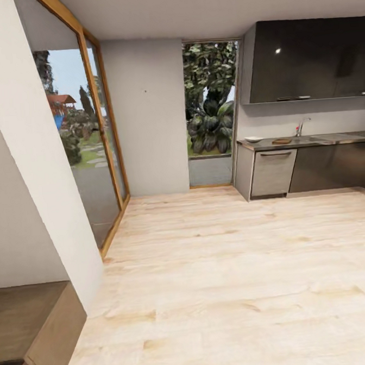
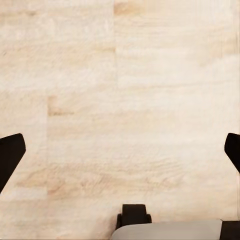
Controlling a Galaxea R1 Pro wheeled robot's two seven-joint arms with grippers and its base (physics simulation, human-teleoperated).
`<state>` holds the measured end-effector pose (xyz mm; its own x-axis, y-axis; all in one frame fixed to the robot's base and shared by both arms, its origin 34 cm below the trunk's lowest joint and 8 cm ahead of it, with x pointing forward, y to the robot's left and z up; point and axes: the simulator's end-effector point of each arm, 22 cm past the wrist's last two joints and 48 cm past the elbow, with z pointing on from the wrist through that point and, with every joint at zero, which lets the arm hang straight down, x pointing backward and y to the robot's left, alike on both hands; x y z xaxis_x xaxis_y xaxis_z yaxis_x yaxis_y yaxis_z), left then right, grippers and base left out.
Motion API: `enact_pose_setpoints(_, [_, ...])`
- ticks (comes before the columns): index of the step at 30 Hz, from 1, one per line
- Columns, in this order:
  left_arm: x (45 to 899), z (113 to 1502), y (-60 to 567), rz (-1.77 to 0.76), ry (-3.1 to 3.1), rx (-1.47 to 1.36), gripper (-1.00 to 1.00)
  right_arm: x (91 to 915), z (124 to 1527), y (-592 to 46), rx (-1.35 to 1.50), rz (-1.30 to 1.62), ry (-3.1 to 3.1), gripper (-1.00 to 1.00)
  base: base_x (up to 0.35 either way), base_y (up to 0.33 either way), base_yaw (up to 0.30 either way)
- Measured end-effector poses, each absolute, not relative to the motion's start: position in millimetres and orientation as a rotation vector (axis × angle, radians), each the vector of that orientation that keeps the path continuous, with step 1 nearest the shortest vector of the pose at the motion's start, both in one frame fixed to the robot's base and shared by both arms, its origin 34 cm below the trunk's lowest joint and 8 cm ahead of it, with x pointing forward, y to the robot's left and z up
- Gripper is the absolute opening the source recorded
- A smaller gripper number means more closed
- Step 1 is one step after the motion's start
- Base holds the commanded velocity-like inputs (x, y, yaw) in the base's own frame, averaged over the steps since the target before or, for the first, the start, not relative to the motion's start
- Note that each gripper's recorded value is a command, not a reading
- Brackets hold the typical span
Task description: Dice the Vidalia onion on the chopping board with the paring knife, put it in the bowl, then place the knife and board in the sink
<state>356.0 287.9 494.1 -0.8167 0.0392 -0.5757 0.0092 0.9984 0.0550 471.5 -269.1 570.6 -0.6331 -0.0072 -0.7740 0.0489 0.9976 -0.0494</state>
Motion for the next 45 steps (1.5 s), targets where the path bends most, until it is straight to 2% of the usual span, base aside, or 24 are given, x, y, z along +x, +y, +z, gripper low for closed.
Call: enact_pose_setpoints(45, [356.0, 494.1, 287.9, 0.066, 2.526, 0.034, 1.0, 469.4, 568.5, -266.8, 0.029, -0.078, 2.262, 1.0, 0.276, -0.225, -0.264])
